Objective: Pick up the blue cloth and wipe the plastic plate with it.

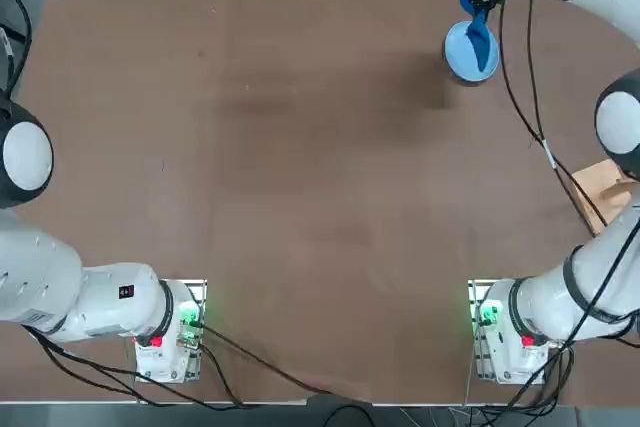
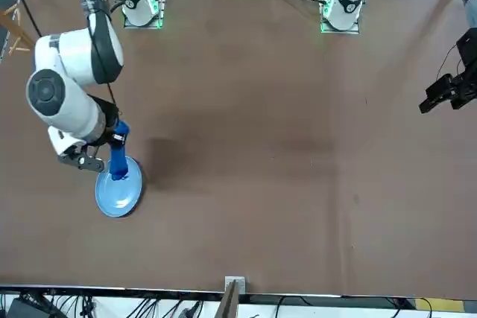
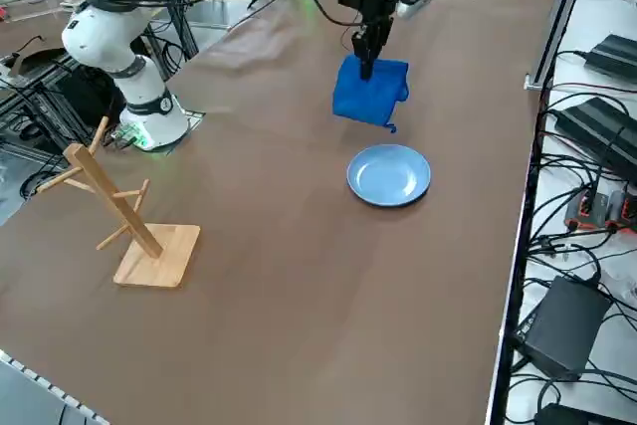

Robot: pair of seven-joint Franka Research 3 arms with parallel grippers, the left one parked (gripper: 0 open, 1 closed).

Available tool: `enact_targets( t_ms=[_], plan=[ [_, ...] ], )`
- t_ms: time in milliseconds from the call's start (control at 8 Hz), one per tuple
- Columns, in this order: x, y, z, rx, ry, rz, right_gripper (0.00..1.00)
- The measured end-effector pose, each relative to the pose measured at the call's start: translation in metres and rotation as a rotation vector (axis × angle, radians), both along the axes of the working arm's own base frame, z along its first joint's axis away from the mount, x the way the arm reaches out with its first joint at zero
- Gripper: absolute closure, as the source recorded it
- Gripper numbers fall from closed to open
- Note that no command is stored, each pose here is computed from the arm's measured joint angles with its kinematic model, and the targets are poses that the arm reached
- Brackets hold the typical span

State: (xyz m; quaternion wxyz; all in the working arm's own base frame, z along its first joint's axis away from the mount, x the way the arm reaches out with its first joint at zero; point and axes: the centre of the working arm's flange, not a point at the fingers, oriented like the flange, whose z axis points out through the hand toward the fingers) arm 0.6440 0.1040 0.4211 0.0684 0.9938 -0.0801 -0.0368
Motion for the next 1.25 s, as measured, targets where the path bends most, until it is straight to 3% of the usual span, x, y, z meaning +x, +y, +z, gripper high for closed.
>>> enact_targets(
  t_ms=[500,875,1250],
  plan=[
    [0.023,-0.046,-0.066,0.012,0.025,-0.006,0.94],
    [0.033,-0.091,-0.077,0.021,-0.006,-0.019,0.94],
    [0.04,-0.102,-0.114,0.03,-0.014,-0.029,0.94]
  ],
)
